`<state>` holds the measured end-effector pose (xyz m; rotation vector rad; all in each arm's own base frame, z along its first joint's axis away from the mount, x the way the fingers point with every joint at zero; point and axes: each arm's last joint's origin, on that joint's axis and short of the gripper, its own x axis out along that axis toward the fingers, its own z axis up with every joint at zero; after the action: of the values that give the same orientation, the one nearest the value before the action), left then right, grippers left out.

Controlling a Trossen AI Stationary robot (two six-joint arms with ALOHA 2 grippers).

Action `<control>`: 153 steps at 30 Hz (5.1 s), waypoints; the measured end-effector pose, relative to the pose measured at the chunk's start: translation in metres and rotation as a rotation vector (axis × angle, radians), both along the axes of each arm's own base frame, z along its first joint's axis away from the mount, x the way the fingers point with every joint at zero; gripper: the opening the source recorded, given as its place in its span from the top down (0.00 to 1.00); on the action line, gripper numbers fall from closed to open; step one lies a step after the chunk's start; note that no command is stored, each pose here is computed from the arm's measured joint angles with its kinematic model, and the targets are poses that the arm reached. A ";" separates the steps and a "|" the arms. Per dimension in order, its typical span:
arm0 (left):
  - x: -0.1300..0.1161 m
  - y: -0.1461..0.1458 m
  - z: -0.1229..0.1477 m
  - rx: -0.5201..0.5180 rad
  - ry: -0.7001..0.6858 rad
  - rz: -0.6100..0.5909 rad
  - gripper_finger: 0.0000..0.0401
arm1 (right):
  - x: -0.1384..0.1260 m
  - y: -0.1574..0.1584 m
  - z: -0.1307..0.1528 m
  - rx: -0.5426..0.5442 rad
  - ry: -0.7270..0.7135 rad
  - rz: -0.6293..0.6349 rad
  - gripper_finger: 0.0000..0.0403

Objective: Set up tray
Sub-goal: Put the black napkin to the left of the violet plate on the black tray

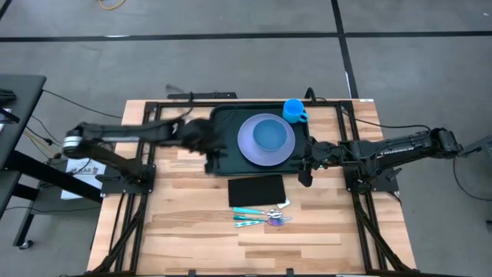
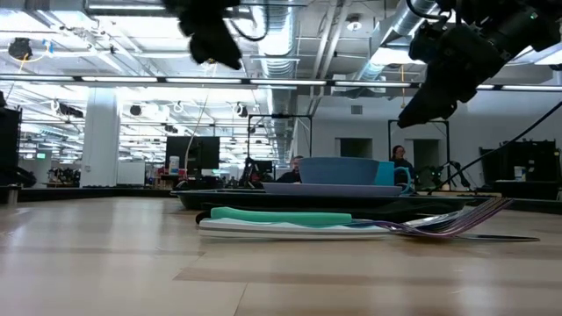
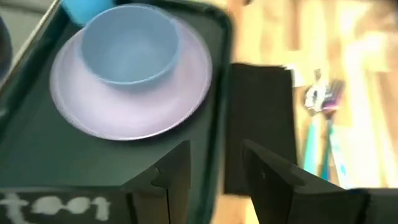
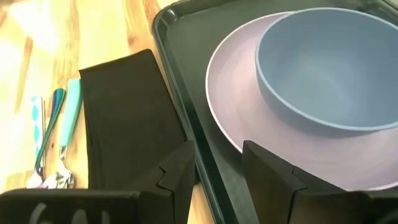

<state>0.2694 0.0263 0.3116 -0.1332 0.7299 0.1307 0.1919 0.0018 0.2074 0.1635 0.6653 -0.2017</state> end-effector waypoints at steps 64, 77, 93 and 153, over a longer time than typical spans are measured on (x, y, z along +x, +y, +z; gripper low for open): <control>-0.058 -0.050 -0.080 0.805 -0.185 -0.679 0.68 | 0.001 0.026 0.003 -0.024 -0.042 0.184 0.69; -0.053 -0.057 -0.085 0.925 -0.178 -0.813 0.68 | 0.001 0.026 0.003 0.000 -0.044 0.166 0.69; -0.006 -0.076 -0.126 1.081 0.067 -1.158 0.68 | 0.002 0.026 0.004 0.073 -0.058 0.111 0.69; 0.031 -0.063 -0.194 1.005 0.056 -1.285 0.68 | 0.002 0.026 0.004 0.084 -0.063 0.105 0.69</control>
<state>0.3008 -0.0365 0.1178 1.2913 0.6169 -0.7325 0.1936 0.0281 0.2116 0.2136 0.6183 -0.0675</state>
